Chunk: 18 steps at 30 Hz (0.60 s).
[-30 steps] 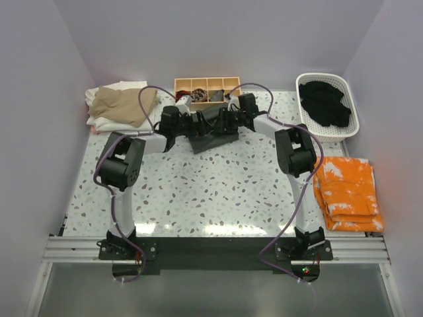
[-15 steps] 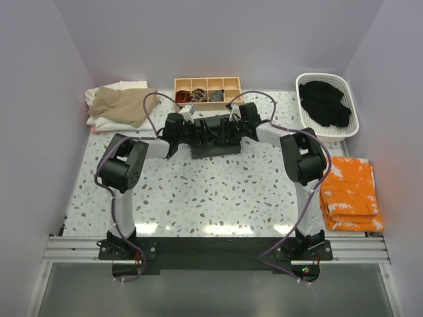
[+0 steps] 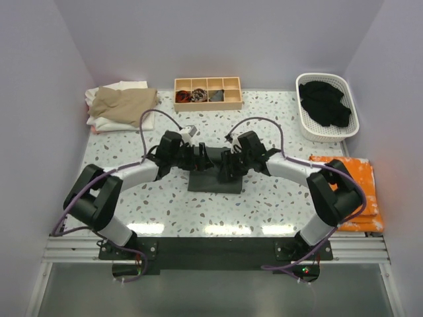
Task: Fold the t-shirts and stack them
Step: Smooth out wrinkles on the folded tshirt
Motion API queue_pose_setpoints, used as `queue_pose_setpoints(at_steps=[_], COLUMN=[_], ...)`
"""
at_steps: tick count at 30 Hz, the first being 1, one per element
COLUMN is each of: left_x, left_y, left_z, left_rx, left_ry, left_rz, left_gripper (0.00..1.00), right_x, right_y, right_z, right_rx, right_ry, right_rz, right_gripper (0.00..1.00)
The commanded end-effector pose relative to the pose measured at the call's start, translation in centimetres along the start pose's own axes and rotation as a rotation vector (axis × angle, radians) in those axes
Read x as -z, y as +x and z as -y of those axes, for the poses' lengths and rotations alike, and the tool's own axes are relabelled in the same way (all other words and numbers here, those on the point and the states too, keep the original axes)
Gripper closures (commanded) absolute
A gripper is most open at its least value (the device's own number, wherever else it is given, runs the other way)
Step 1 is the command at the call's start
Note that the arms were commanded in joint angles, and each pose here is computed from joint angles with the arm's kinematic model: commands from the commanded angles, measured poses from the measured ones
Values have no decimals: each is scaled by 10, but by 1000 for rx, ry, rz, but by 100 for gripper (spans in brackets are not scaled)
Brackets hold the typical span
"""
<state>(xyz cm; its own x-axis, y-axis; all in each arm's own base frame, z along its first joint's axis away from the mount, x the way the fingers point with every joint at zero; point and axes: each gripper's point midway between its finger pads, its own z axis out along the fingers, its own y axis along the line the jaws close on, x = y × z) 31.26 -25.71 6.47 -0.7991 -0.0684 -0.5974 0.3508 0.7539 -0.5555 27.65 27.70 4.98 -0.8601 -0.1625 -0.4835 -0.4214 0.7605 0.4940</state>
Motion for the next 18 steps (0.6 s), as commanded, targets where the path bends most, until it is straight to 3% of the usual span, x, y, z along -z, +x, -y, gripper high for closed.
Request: queue_pose_setpoints(at_steps=[1, 6, 18], left_x=[28, 26, 10], left_y=[-41, -61, -48], left_z=[16, 24, 24], left_rx=[-59, -88, -95], left_ry=[-22, -15, 31], left_rz=[123, 142, 72], left_gripper=[0, 0, 0], right_x=[36, 40, 29], right_y=[-38, -46, -53], right_z=[1, 9, 15], right_rx=[16, 22, 4], right_ry=[93, 164, 194], right_rz=[148, 128, 103], right_gripper=[47, 47, 47])
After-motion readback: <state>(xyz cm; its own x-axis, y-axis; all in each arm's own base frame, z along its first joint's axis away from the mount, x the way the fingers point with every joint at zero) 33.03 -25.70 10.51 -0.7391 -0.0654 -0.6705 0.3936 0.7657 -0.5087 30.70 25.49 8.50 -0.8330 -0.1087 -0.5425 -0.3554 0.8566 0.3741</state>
